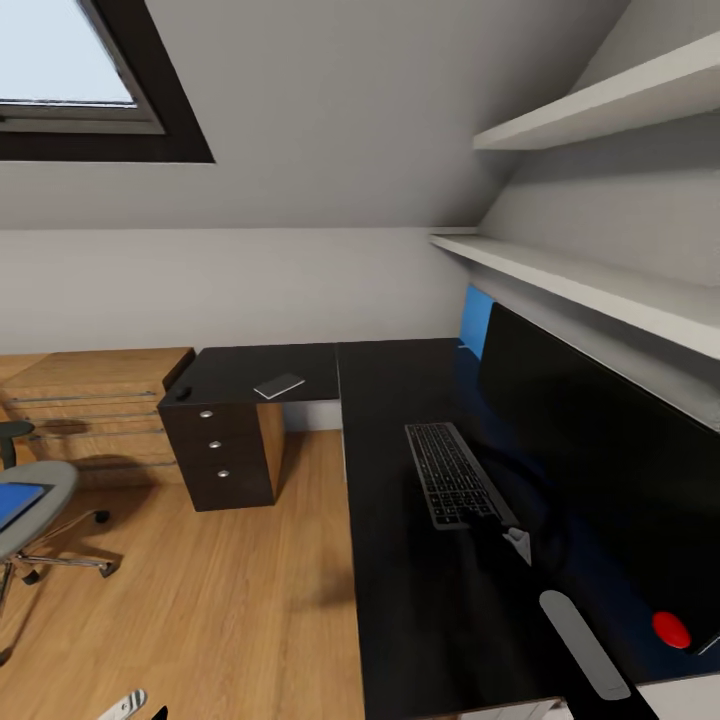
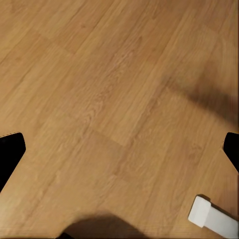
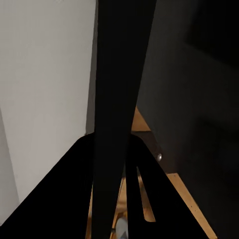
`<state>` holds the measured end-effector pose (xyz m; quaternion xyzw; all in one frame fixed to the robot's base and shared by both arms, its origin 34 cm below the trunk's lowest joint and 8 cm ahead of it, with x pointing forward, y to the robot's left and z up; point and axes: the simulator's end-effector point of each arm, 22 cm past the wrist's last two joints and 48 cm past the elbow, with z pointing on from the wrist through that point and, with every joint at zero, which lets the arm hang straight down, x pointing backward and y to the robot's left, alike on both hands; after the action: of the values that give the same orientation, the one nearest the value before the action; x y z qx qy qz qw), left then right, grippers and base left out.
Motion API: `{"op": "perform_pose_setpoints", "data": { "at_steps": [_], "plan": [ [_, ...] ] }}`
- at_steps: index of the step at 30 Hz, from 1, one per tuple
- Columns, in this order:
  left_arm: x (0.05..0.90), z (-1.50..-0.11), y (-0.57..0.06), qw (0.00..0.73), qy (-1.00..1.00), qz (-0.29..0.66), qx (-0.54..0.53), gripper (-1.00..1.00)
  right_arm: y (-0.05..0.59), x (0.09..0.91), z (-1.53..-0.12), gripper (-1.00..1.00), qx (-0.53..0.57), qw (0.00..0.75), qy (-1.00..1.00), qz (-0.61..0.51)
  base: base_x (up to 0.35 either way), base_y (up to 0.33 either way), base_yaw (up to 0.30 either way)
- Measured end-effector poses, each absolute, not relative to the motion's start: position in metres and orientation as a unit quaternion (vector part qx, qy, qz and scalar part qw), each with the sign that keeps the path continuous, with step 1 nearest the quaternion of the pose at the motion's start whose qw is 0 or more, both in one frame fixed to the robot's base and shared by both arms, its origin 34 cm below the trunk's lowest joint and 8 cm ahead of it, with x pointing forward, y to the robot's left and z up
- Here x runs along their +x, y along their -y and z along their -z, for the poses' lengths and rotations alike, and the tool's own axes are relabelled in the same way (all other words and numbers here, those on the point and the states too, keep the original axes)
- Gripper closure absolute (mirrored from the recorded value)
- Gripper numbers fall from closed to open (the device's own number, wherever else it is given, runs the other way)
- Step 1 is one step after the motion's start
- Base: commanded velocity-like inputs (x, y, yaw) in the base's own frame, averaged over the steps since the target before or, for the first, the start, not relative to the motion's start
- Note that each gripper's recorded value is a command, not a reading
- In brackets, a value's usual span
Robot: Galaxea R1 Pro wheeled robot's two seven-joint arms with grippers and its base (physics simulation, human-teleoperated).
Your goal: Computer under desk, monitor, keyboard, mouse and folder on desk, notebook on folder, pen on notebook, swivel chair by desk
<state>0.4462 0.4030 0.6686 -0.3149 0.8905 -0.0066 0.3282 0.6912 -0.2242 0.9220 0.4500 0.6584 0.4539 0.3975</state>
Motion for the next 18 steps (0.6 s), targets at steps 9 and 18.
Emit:
{"op": "perform_pose_setpoints", "data": {
  "at_steps": [9,18],
  "plan": [
    [0.455,-0.675,-0.405,0.339,-0.887,0.009,-0.315,-1.00,0.224,0.690,-0.919,1.00,0.451,0.395,-0.660,-0.452,0.000,-0.121,0.000],
    [0.470,-0.677,-0.403,0.353,-0.882,0.015,-0.313,-1.00,0.224,0.690,-0.905,1.00,0.454,0.392,-0.663,-0.448,0.000,-0.005,0.000]
  ]
}}
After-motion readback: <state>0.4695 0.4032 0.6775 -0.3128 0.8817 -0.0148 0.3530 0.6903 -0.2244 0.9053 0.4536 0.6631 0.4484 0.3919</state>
